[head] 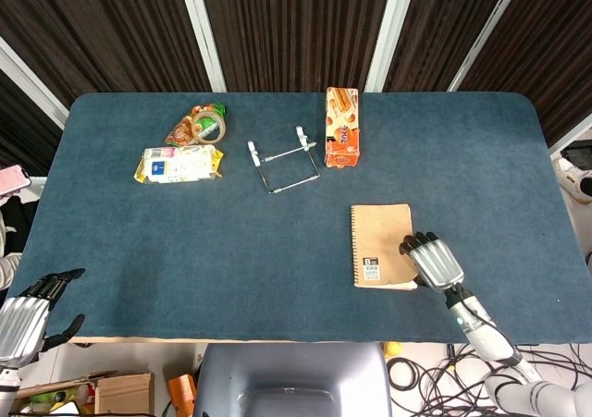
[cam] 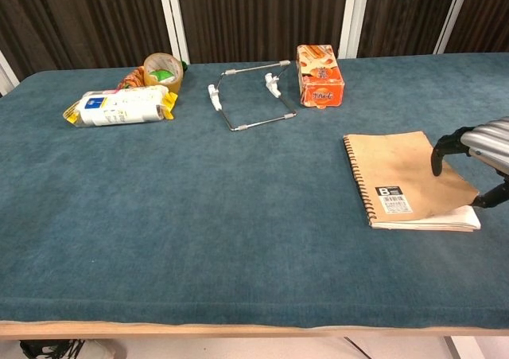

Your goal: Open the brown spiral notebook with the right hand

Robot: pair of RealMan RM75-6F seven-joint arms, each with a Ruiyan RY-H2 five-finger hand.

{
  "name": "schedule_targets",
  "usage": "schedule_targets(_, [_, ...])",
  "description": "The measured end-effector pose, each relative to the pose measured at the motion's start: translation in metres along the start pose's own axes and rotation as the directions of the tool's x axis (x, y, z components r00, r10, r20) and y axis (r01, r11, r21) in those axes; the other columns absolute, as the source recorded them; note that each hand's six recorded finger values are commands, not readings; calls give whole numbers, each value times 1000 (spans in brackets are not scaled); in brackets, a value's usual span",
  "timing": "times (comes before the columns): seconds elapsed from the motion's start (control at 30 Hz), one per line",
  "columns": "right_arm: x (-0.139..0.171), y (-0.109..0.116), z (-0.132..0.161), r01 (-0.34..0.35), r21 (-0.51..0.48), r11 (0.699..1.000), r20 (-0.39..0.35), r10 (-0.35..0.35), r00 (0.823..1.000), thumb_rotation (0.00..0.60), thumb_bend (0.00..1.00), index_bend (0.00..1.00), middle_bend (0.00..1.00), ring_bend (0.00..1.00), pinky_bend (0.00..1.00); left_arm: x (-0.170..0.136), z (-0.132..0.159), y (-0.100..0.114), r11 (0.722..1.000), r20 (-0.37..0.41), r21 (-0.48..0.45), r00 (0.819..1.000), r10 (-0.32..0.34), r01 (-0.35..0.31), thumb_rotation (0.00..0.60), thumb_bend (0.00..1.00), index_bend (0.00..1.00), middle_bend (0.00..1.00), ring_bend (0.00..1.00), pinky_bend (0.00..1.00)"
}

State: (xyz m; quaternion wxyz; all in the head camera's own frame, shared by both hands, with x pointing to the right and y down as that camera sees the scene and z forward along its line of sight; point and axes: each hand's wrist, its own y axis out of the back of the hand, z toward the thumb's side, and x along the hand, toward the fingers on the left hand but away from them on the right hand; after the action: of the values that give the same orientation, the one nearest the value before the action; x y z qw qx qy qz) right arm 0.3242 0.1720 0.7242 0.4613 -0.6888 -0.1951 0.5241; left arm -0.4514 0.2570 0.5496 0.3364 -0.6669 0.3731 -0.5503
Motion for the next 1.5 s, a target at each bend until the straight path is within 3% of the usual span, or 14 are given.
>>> schedule_targets(0.23, [-18,15,15,85,8,996,-30,-85,996,600,291,445,334,260,369,-1,0,1,1000,4,-5,1000,3,-3,600,322,227,288,249,472])
schedule_targets(0.47, [-31,28,29,125,45,991,-71,-122,990,600,290,401,333,248,370,-2,-1,3,1000,8,-13,1000,11,-10,600,322,227,287,249,472])
schedule_targets(0.53, [-34,35,34,141,56,988,-83,-137,987,600,290,363,306,209,370,-2,-1,3,1000,10,-13,1000,9,-9,600,322,227,287,249,472])
schedule_targets(0.73, [-44,55,49,182,77,980,-99,-174,980,600,291,128,81,8,340,-2,0,3,1000,16,-15,1000,8,-8,600,322,227,287,249,473])
schedule_targets(0.87, [-56,68,58,210,69,975,-105,-202,974,600,290,15,2,0,247,-3,0,3,1000,15,-18,1000,9,-9,600,322,227,287,249,472])
schedule_targets(1.17, [-82,63,73,197,40,980,-114,-191,975,600,291,0,0,0,8,-3,0,4,1000,18,-25,1000,10,-10,600,322,227,287,249,472])
schedule_targets(1.5, [-113,48,92,187,-3,982,-120,-186,975,600,291,0,0,0,0,-3,2,2,1000,32,-20,999,-4,4,600,323,227,287,249,473])
